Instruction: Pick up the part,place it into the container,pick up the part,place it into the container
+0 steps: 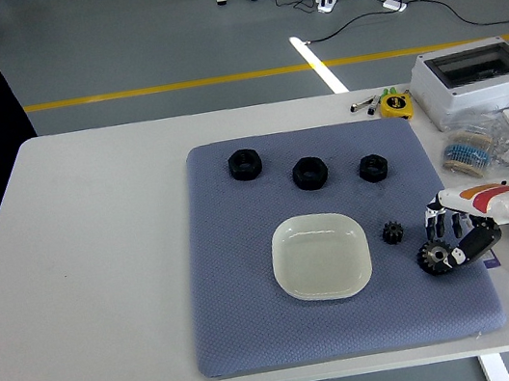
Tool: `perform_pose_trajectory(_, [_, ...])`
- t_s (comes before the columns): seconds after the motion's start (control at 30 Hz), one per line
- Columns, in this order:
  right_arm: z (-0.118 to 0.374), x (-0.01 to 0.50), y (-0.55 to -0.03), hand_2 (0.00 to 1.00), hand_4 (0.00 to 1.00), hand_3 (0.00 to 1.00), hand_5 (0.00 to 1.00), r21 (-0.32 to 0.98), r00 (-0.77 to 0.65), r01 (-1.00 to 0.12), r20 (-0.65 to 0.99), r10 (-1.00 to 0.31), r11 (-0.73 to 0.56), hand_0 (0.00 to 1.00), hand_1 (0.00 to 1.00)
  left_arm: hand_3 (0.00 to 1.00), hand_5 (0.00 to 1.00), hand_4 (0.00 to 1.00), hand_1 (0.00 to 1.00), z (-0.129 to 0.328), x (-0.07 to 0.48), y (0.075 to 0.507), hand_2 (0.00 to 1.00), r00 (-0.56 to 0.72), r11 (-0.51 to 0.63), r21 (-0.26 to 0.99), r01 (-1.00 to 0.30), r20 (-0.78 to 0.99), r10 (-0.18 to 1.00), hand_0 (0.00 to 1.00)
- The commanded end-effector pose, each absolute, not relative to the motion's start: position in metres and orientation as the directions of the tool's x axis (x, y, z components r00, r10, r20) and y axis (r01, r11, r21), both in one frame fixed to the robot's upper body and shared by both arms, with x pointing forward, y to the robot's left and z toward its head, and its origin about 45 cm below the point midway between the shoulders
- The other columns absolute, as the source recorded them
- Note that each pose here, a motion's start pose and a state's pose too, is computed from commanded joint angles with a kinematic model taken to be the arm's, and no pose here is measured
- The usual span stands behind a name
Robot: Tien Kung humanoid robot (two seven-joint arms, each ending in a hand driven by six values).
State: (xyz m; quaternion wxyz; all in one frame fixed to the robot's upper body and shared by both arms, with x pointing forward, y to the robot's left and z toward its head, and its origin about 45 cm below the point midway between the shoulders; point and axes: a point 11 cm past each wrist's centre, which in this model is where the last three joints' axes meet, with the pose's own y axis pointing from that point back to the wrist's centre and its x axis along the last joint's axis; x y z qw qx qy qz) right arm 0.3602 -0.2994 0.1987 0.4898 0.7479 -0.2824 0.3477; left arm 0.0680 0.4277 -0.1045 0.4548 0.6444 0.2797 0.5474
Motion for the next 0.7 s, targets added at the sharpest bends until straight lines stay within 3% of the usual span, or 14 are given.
perform_pose_trajectory(0.07, [0.199, 0.36, -0.298, 0.62, 0.998, 0.637, 0.385, 0.535, 0.599, -0.761, 0.797, -0.08, -0.366, 0.429, 0.523, 0.58, 0.636, 0.678, 0.644, -0.105, 0.068, 0.428, 0.668, 0.245, -0.43, 0.893, -0.137, 0.451, 0.858, 0.71])
perform_pose_trajectory(0.1, [0.2, 0.359, -0.298, 0.677, 0.998, 0.764, 0.411, 0.533, 0.598, -0.761, 0.797, -0.082, -0.369, 0.512, 0.581, 0.58, 0.636, 0.678, 0.646, -0.105, 0.067, 0.428, 0.669, 0.245, -0.43, 0.893, -0.136, 0.451, 0.858, 0.71])
perform_pose_trajectory(0.7, [0.209, 0.361, -0.299, 0.685, 0.998, 0.782, 0.446, 0.502, 0.555, -0.789, 0.829, -0.062, -0.355, 0.524, 0.588, 0.581, 0.634, 0.677, 0.648, -0.104, 0.069, 0.428, 0.668, 0.247, -0.43, 0.892, -0.14, 0.452, 0.857, 0.711])
